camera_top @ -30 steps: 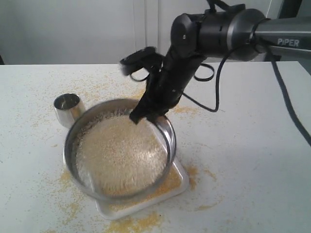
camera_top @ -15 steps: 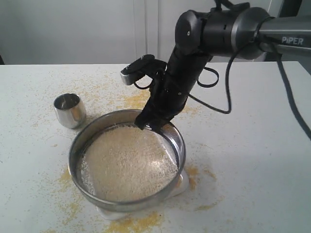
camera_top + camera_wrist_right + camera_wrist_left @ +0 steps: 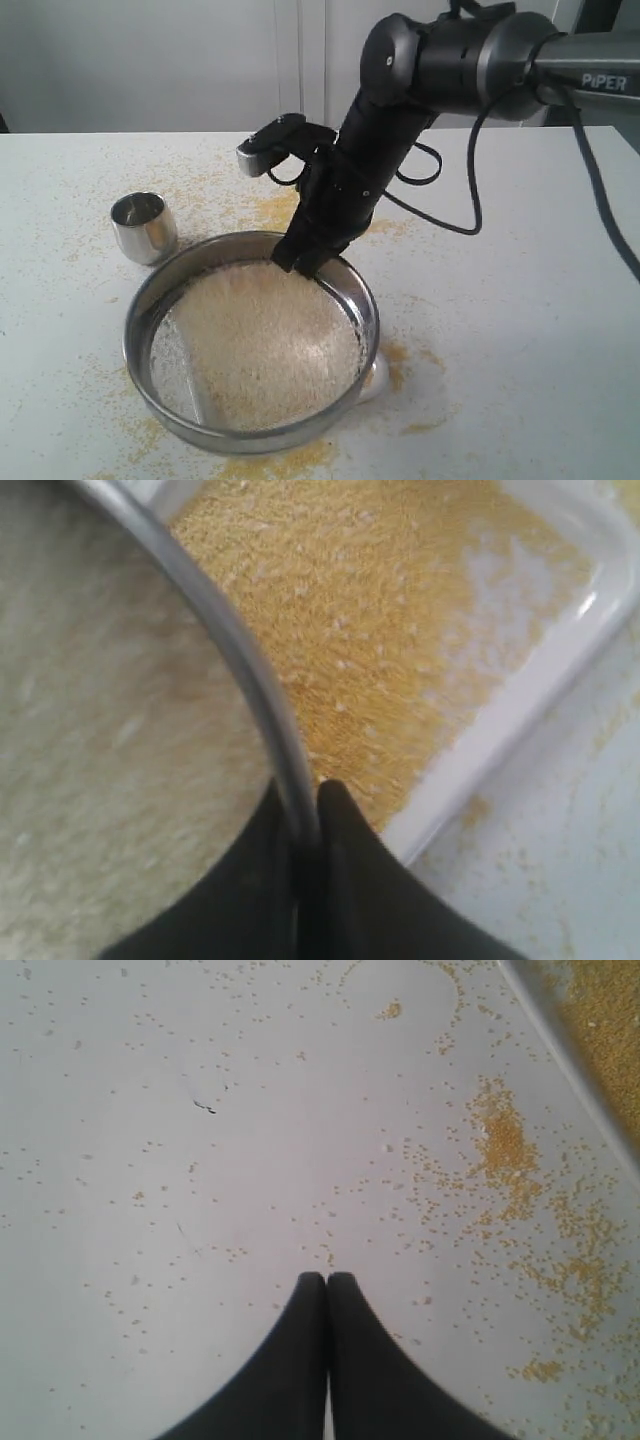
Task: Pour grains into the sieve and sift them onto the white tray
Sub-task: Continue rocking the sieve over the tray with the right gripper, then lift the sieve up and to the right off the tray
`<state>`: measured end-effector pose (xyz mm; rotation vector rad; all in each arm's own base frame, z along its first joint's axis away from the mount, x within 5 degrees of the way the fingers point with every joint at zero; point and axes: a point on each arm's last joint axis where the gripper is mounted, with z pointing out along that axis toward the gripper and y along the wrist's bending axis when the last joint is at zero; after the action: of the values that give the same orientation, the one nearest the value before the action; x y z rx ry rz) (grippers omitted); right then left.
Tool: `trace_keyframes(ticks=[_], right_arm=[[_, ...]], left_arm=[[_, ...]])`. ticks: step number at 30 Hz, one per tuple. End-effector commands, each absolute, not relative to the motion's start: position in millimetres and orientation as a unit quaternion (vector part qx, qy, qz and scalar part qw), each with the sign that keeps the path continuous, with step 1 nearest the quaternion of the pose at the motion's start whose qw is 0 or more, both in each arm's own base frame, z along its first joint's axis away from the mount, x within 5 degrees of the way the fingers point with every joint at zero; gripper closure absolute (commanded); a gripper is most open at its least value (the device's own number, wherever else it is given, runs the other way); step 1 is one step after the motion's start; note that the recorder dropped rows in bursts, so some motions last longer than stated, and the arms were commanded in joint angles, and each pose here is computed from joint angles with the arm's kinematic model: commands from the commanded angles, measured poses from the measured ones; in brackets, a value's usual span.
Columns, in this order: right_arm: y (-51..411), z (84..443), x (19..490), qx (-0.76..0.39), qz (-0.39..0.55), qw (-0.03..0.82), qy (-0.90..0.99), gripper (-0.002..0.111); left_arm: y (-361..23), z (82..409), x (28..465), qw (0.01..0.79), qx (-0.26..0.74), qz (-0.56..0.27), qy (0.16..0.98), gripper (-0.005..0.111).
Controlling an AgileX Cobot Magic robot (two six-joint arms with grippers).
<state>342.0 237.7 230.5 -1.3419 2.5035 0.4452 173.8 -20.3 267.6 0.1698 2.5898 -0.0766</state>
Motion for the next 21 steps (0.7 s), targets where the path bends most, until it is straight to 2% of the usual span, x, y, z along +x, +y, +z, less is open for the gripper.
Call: trace_keyframes(ticks=[1, 3, 5, 6, 7, 10, 11, 12, 15, 16, 18, 20, 21], right_arm=[[219, 241, 371, -0.195, 0.129, 0.210, 0.949, 0.108], [232, 240, 356, -0.299, 0.155, 0.177, 0.925, 0.108], [241, 238, 336, -0.502, 0.159, 0.137, 0.839, 0.108], [240, 237, 335, -0.530, 0.146, 0.128, 0.825, 0.108], [236, 236, 341, -0.491, 0.122, 0.140, 0.851, 0.108], [222, 239, 365, -0.249, 0.086, 0.202, 0.943, 0.108], [223, 239, 364, -0.231, 0.095, 0.200, 0.947, 0.108], [228, 238, 359, -0.266, 0.113, 0.183, 0.940, 0.108], [242, 237, 332, -0.540, 0.147, 0.124, 0.819, 0.108], [239, 235, 332, -0.541, 0.130, 0.117, 0.823, 0.108], [228, 237, 355, -0.398, 0.088, 0.180, 0.895, 0.108], [222, 239, 367, -0.223, 0.104, 0.204, 0.948, 0.108], [224, 239, 365, -0.237, 0.114, 0.201, 0.944, 0.108]], left_arm=[[-20, 267, 171, 0.267, 0.058, -0.031, 0.961, 0.106], [-20, 267, 171, 0.267, 0.058, -0.031, 0.961, 0.106], [-20, 267, 171, 0.267, 0.058, -0.031, 0.961, 0.106], [-20, 267, 171, 0.267, 0.058, -0.031, 0.961, 0.106], [-20, 267, 171, 0.267, 0.058, -0.031, 0.961, 0.106], [-20, 267, 171, 0.267, 0.058, -0.031, 0.961, 0.106], [-20, 267, 171, 0.267, 0.058, -0.031, 0.961, 0.106], [-20, 267, 171, 0.267, 0.058, -0.031, 0.961, 0.106], [-20, 267, 171, 0.267, 0.058, -0.031, 0.961, 0.106], [-20, 267, 171, 0.267, 0.058, -0.031, 0.961, 0.106], [-20, 267, 171, 0.267, 0.058, -0.031, 0.961, 0.106], [-20, 267, 171, 0.267, 0.058, -0.031, 0.961, 0.106], [-20, 267, 171, 0.267, 0.058, -0.031, 0.961, 0.106]])
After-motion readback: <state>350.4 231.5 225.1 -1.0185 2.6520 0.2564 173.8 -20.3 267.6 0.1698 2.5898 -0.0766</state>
